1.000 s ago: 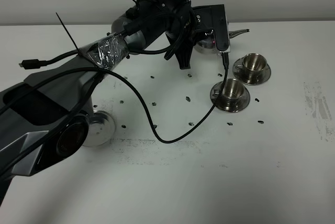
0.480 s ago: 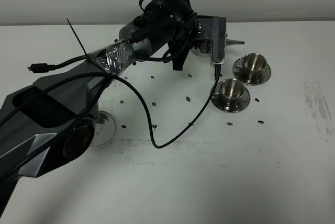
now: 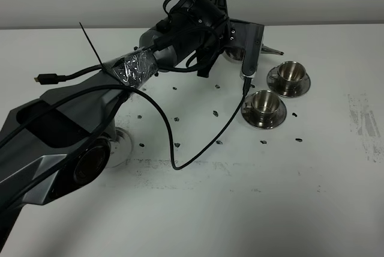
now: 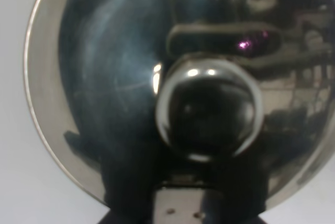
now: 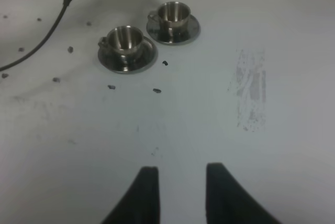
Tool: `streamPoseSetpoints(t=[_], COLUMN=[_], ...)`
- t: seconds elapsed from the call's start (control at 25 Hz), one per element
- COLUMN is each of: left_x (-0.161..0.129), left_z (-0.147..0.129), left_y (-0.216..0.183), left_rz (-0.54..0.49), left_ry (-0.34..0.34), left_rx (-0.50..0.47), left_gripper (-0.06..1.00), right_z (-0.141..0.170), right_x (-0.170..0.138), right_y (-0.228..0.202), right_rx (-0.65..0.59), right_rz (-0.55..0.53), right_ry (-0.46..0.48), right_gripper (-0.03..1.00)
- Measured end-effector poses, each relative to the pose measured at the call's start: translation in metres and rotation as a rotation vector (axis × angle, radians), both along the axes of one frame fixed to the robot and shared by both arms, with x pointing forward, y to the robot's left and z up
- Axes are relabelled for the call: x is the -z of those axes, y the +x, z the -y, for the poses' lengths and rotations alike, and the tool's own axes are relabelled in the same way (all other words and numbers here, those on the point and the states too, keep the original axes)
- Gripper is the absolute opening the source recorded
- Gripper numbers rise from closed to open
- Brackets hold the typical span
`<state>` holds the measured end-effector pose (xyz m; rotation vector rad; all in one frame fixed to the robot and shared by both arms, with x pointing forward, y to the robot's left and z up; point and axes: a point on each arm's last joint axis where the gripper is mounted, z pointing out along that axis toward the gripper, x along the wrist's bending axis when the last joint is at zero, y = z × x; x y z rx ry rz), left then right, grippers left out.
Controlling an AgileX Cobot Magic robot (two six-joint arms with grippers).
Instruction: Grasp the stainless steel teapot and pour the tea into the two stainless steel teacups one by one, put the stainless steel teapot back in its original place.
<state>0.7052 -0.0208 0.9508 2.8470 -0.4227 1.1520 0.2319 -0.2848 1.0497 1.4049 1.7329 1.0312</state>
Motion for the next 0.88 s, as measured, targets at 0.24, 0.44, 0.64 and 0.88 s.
streamPoseSetpoints(t=[0.24, 0.44, 0.64, 0.88], left_x=[-0.002, 0.007, 0.025, 0.023], left_z=[-0.002, 0.003, 0.003, 0.005], left_y=[0.002, 0.002, 0.004, 0.006], left_rz=[0.042, 0.053, 0.036, 0.068], left_ry=[0.049, 0.053, 0.056, 0.048], left_rx=[0.010, 0.022, -0.001, 0.001], left_gripper=[0.18, 0.18, 0.18, 0.18], right_z=[0.000, 0.000, 0.000, 0.000], right_x=[0.000, 0.000, 0.000, 0.000], right_y=[0.000, 0.000, 0.000, 0.000], right_rx=[0.000, 0.000, 0.000, 0.000], right_rz=[0.000, 0.000, 0.000, 0.000], right_ry=[0.000, 0.000, 0.000, 0.000], right_gripper=[0.24, 0.24, 0.24, 0.24])
